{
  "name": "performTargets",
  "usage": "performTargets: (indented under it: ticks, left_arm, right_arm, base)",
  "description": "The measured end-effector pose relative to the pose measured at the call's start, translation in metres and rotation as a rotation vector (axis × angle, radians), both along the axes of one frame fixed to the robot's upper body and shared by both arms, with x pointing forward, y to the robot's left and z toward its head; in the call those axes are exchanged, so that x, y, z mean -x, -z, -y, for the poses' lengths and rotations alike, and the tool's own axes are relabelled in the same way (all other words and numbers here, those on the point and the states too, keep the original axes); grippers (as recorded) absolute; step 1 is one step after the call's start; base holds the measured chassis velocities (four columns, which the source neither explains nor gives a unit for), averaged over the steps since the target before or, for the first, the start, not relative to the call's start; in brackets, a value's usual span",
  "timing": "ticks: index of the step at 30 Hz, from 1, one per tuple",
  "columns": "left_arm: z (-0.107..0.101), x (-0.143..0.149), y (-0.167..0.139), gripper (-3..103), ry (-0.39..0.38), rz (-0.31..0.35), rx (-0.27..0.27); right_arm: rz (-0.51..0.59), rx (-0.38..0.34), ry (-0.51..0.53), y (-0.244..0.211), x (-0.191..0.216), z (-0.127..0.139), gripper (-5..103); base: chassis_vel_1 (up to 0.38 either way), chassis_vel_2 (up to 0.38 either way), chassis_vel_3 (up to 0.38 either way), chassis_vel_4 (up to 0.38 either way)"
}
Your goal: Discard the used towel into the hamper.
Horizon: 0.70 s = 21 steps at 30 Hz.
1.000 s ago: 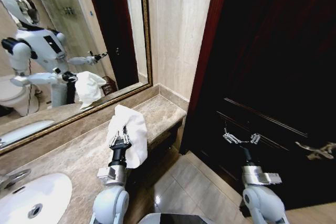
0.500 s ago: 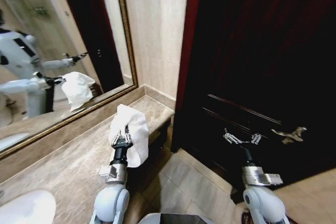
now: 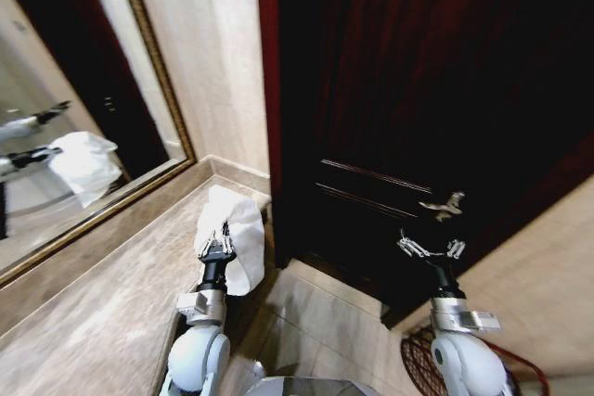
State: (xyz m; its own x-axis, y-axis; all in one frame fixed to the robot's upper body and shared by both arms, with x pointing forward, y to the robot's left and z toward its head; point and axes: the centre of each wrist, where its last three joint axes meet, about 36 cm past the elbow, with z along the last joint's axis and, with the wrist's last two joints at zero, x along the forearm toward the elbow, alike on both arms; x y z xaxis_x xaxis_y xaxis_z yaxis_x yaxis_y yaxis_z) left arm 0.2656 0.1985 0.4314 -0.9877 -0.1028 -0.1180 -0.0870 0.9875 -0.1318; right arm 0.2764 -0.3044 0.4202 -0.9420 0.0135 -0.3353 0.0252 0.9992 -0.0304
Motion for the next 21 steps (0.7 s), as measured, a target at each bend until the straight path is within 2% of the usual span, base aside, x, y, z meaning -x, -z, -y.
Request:
performTargets:
  ticks: [10,21]
  left_arm:
    - [0.0,-0.003,0.004,9,0.01,-0.008,-0.003]
    - [0.002,-0.006,0.007,9,0.022,-0.009,0.009]
  right_arm:
    - [0.014,0.036,0.035,-0.015,0.013,-0.006,100]
    - [-0.019,0.021,0.09,-0.016,0.038,-0.01,100]
  base:
    - [-0.13,-0.119,-0.118,-0.129]
    - [-0.132,-0.133,-0.122,-0.128]
